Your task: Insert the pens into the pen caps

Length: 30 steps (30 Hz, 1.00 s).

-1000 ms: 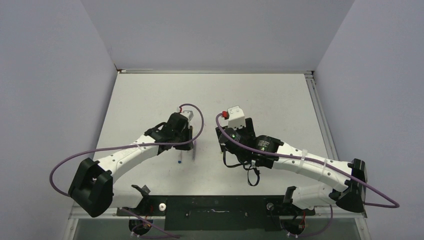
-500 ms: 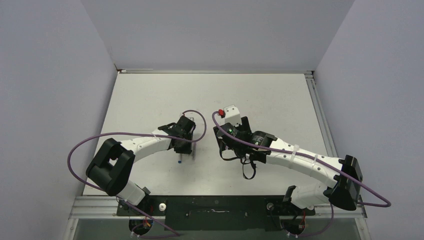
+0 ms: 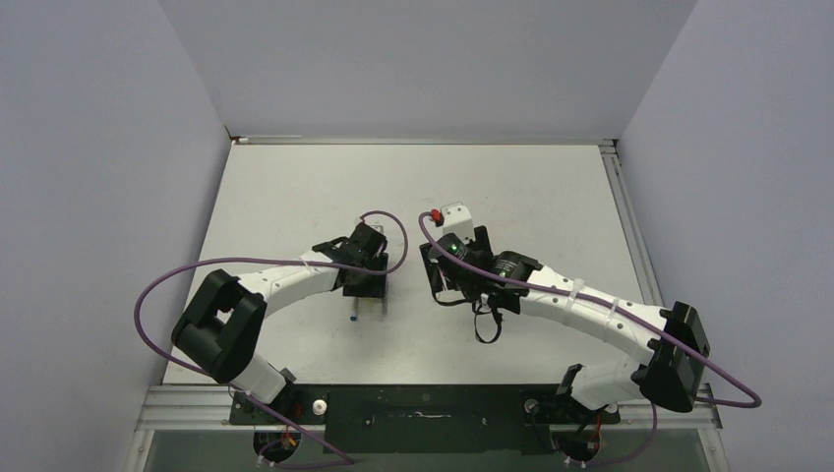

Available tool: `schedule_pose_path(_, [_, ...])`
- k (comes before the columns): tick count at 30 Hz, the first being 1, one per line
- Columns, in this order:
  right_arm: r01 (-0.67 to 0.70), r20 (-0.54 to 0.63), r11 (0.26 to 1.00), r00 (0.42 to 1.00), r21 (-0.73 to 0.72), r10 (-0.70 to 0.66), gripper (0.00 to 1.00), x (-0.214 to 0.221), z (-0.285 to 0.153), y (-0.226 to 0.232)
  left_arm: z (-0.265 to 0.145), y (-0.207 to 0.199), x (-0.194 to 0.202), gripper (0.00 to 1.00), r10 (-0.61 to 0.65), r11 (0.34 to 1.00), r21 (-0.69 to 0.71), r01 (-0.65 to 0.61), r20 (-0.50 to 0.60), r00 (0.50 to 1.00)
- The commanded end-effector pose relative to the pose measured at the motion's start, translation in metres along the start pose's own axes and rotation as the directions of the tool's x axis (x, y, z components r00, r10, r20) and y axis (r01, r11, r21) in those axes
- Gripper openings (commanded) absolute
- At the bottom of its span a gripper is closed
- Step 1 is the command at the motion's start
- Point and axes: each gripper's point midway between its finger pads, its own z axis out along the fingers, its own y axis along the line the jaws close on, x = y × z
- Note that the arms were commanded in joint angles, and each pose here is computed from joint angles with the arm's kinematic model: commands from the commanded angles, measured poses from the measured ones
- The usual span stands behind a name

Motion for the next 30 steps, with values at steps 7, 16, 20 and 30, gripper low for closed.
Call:
schedule_pose_path(7, [-0.102,0.002,0.995,0.995,-0.022,0.102,0.75,-0.021,0.023,0.0,-0.054,-0.017,-0.052,0.49,0.014,0.998,0.061,-0.025,0.159,0.987])
schedule_pose_path(16, [-0.203,-0.03,0.979,0.979,-0.021,0.202,0.65,-0.022,0.057,0.003,-0.101,-0.022,-0.075,0.5,0.036,0.991,0.112,-0.068,0.268,0.963])
schedule_pose_path(20, [-0.24,-0.042,0.971,0.97,0.0,0.24,0.6,-0.018,0.074,0.0,-0.12,-0.024,-0.078,0.5,0.042,0.984,0.153,-0.094,0.312,0.949])
schedule_pose_path(30, [-0.311,-0.084,0.95,0.947,0.013,0.311,0.53,-0.006,0.111,0.0,-0.162,-0.039,-0.069,0.53,0.065,0.924,0.313,-0.22,0.438,0.897])
